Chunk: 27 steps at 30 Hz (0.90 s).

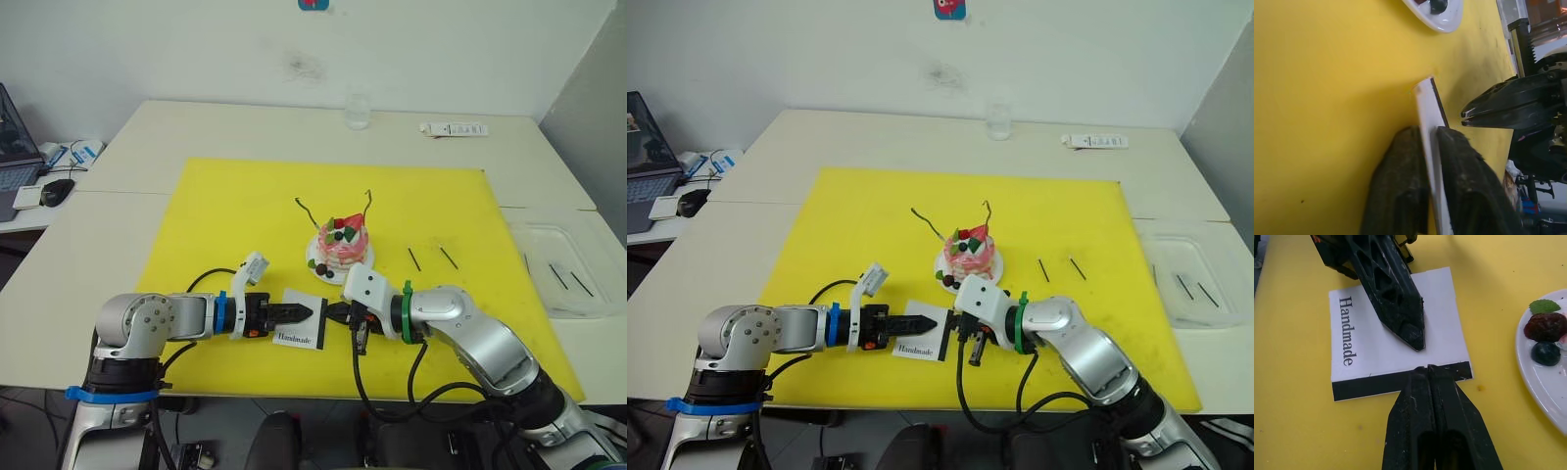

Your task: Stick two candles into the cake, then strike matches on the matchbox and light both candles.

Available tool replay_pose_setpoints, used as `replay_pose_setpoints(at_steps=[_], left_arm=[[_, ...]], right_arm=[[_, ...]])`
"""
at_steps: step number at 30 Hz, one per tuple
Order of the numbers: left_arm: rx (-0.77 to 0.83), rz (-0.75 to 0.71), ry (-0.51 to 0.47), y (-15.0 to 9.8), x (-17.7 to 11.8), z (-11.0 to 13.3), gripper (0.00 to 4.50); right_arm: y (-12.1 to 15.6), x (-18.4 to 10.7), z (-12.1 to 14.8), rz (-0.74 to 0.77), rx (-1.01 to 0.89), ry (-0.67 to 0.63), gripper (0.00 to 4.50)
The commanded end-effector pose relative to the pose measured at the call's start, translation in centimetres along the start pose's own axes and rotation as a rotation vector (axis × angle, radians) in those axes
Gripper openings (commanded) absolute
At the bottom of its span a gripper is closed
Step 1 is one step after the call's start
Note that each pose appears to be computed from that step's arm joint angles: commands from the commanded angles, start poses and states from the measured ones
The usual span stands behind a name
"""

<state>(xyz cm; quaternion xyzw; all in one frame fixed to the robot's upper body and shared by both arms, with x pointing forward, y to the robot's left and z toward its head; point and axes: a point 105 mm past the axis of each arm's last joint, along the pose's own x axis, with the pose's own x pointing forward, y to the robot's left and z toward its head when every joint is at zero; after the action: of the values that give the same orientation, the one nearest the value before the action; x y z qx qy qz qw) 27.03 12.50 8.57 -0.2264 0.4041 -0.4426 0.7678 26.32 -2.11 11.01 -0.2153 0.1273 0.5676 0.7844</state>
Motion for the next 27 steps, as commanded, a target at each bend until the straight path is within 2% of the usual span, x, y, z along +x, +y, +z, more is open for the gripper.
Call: replay_pose_setpoints(at_steps=[1, 10, 14, 19, 27], left_arm=[[-0.027, 0.007, 0.05, 0.3, 0.7, -1.5, 0.03], [-0.035, 0.009, 0.002, 0.4, 0.6, -0.8, 0.03], [-0.05, -0.011, -0.002, 0.1, 0.3, -0.7, 1.03], [-0.085, -0.012, -0.015, 0.3, -0.2, -0.2, 2.52], [-0.114, -0.03, -0.003, 0.2, 0.0, -0.4, 2.52]], right_arm=[[-0.7, -1.2, 1.8, -0.032, -0.047, -0.049, 0.0], [-1.7, -0.9, 0.6, -0.063, -0.057, 0.001, 0.0], [-1.5, -0.4, -0.1, -0.056, -0.058, 0.023, 0.0], [-1.2, -0.1, -1.2, -0.042, -0.087, 0.066, 0.0], [-0.8, 1.2, -1.2, -0.015, -0.105, 0.071, 0.0]])
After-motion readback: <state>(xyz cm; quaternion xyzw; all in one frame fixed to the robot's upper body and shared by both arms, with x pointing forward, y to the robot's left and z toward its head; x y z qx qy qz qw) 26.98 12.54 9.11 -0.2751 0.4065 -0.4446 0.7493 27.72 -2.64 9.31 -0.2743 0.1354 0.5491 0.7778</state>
